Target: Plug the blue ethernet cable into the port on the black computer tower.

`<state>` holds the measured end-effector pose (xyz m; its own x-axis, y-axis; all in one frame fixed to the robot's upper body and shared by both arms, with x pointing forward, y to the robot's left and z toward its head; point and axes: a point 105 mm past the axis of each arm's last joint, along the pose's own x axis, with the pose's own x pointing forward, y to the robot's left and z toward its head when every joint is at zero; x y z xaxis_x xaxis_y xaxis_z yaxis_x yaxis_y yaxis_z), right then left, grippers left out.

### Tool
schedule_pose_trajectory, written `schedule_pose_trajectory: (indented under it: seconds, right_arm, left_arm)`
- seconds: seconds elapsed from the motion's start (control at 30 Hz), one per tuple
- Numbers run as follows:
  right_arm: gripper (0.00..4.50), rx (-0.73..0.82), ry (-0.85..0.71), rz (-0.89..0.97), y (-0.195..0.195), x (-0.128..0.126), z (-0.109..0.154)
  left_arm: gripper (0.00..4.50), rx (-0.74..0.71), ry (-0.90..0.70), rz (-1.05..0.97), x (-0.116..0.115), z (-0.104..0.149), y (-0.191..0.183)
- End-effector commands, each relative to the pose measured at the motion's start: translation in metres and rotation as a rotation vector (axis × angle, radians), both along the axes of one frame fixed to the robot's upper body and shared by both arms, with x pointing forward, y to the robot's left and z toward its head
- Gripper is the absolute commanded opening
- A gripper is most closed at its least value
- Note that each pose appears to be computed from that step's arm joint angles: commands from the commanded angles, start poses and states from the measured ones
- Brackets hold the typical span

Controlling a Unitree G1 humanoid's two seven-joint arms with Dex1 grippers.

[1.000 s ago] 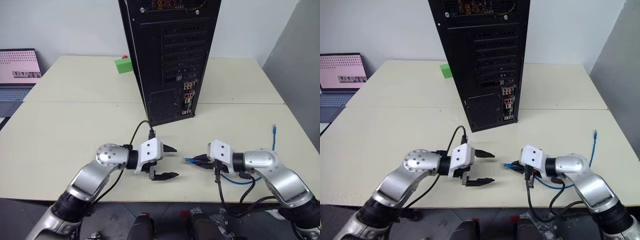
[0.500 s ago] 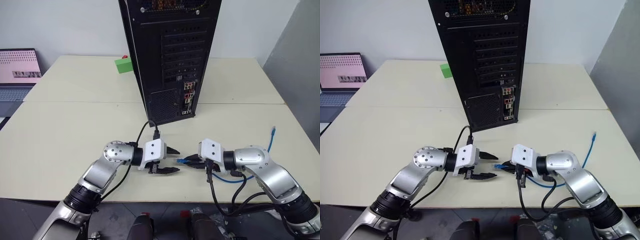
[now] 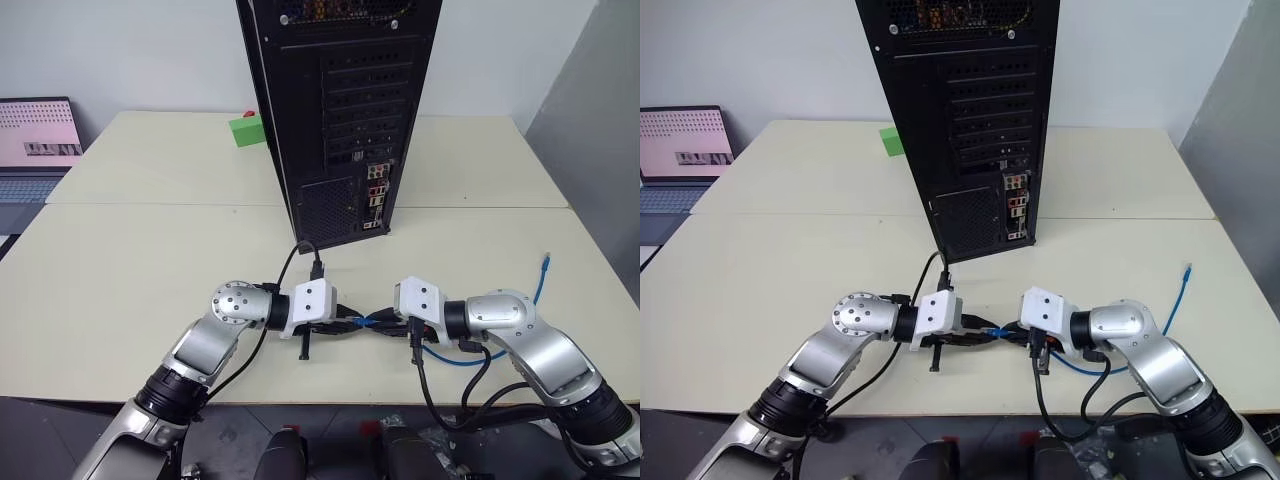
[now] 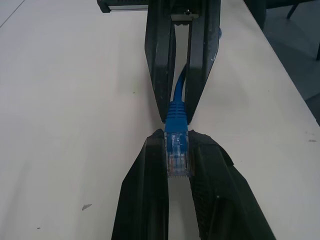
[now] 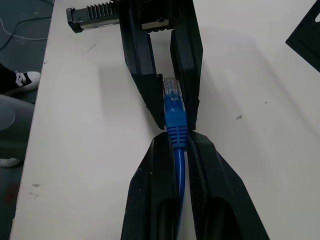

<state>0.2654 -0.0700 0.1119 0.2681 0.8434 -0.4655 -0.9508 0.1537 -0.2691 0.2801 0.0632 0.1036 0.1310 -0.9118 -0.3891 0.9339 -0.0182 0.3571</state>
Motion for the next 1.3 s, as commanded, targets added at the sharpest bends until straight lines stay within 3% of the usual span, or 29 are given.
schedule_pose_trajectory:
  seconds: [0.03, 0.1, 0.4, 0.5, 0.6, 0.8, 1.23, 1.3]
  right_arm:
    - [0.76, 0.034, -0.05, 0.044, 0.005, -0.002, 0.017]
    - [1.1, 0.02, -0.054, 0.046, 0.0, -0.001, 0.017]
    - [3.42, 0.001, 0.007, -0.036, -0.044, 0.002, 0.035]
    - [4.15, 0.143, 0.124, -0.102, -0.045, -0.002, 0.041]
    - [4.17, 0.301, 0.241, -0.145, -0.036, -0.006, 0.045]
    - [4.17, 0.408, 0.344, -0.174, -0.016, -0.006, 0.043]
    - [4.17, 0.482, 0.476, -0.158, 0.002, -0.009, 0.043]
    - [3.81, 0.487, 0.477, -0.162, 0.002, -0.008, 0.043]
  left_arm:
    - [0.29, -0.008, -0.047, -0.009, 0.0, 0.005, -0.001]
    - [0.29, -0.01, -0.054, -0.007, 0.0, 0.004, 0.0]
    - [0.29, -0.041, -0.162, 0.012, 0.003, 0.007, 0.009]
    - [0.29, -0.073, -0.407, -0.001, 0.006, 0.017, 0.01]
    - [0.29, -0.115, -0.677, -0.075, -0.001, 0.025, 0.009]
    - [0.29, -0.178, -0.88, -0.132, -0.007, 0.029, 0.008]
    - [0.29, -0.214, -1.005, -0.143, -0.007, 0.035, 0.003]
    - [0.29, -0.214, -1.009, -0.144, -0.007, 0.035, 0.002]
